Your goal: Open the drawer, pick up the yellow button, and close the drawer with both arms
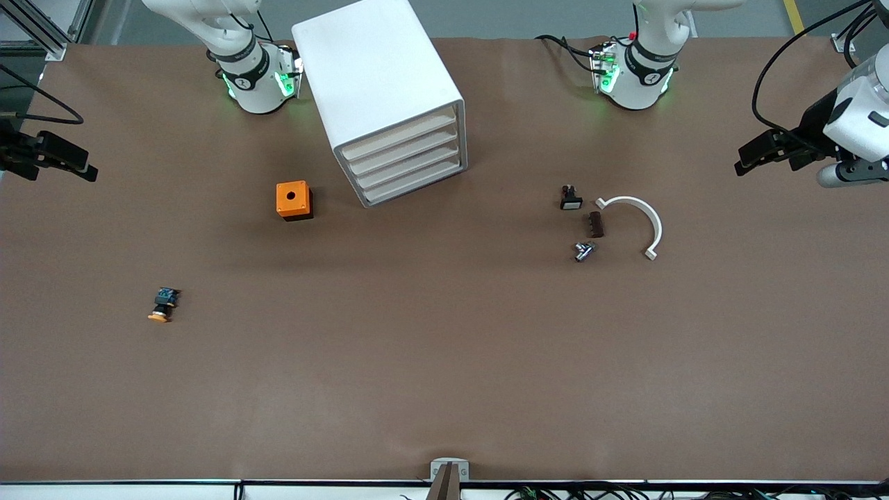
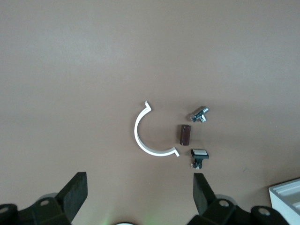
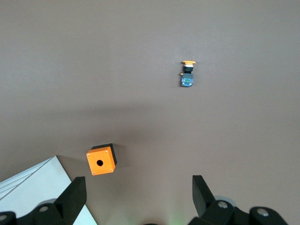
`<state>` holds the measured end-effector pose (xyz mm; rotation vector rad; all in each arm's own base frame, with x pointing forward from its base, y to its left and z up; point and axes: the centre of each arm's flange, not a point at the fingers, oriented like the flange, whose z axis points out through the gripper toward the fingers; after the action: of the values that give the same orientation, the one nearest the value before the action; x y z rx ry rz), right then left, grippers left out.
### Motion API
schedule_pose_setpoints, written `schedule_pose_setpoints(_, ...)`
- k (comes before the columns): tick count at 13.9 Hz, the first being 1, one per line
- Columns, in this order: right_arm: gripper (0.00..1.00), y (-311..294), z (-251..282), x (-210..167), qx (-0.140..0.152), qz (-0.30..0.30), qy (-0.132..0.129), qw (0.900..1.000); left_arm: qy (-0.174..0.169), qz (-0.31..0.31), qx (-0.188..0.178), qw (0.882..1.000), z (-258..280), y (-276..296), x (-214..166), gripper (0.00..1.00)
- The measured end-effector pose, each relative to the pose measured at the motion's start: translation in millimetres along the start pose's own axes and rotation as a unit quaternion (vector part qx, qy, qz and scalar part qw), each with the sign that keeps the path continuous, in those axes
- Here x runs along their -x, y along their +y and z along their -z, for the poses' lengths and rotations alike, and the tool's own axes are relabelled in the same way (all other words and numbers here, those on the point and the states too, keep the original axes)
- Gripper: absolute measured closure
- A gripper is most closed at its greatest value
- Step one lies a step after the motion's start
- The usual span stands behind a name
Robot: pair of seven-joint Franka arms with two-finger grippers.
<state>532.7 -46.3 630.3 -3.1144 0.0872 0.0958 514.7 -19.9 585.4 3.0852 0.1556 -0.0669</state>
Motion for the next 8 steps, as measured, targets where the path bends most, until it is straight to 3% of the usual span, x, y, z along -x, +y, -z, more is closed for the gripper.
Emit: schedule_pose_setpoints(8,0.00,1,6,-4,0.003,0.008,0.031,0.999,0.034,-0.012,0.003,0.999,24,9,-26,0.00)
